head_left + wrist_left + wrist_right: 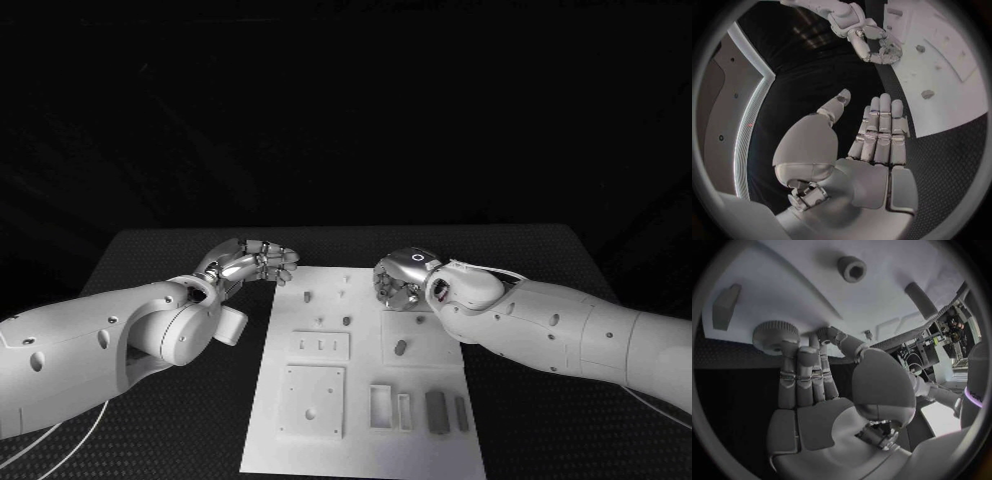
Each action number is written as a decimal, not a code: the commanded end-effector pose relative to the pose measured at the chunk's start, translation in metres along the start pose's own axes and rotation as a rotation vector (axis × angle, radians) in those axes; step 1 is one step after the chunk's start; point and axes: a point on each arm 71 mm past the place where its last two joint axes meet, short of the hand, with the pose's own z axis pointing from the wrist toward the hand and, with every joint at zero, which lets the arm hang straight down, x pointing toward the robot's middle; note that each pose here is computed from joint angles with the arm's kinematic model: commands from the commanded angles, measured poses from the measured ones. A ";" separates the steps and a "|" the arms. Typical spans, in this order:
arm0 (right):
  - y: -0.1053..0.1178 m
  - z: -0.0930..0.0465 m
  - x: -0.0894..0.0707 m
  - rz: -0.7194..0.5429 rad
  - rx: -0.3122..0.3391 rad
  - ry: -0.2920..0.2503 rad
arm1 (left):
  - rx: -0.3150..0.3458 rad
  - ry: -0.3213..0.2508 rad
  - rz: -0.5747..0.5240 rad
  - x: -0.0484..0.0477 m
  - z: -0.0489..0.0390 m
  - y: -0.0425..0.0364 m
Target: Assemble the parts on the task board
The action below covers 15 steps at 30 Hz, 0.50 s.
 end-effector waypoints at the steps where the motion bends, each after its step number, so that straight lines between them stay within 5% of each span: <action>1: 0.001 0.000 0.000 -0.019 0.027 -0.025 | 0.010 0.018 -0.006 0.0026 0.0005 -0.0018; 15: 0.014 0.008 -0.022 -0.038 0.027 -0.167 | 0.013 0.020 -0.009 0.0045 0.0015 -0.0023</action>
